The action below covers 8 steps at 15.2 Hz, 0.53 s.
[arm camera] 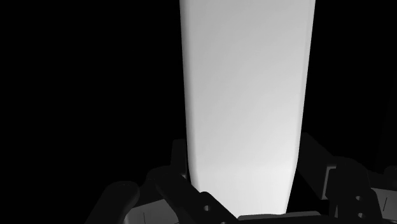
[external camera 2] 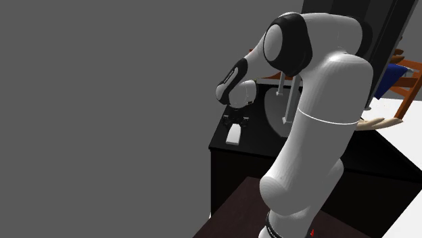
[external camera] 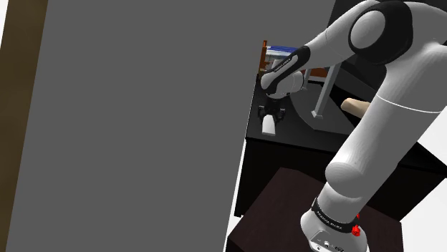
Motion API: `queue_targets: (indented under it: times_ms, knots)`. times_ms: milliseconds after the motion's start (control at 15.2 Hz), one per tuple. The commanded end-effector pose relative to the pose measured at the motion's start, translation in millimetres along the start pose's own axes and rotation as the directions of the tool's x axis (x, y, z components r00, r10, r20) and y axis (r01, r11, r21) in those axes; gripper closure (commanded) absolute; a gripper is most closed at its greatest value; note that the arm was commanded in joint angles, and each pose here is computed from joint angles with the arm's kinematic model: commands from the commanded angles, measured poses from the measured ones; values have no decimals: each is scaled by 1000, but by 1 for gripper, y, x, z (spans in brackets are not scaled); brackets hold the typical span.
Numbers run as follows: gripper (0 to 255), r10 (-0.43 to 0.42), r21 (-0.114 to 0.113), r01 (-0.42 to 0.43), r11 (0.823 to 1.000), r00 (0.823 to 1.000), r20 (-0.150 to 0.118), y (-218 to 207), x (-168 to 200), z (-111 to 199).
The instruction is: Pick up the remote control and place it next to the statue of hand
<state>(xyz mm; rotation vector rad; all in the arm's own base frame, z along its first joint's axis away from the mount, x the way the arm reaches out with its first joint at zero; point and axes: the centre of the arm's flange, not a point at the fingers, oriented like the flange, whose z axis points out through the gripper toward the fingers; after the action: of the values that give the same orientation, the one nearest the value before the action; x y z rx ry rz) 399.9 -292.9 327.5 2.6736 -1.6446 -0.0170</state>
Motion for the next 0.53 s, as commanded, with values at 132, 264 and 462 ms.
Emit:
queue_targets:
  times_ms: [132, 264, 462]
  knots:
    - [255, 0, 0, 0, 1000, 1000, 0, 0, 0, 0]
    - [255, 0, 0, 0, 1000, 1000, 0, 0, 0, 0]
    - [255, 0, 0, 0, 1000, 1000, 0, 0, 0, -5]
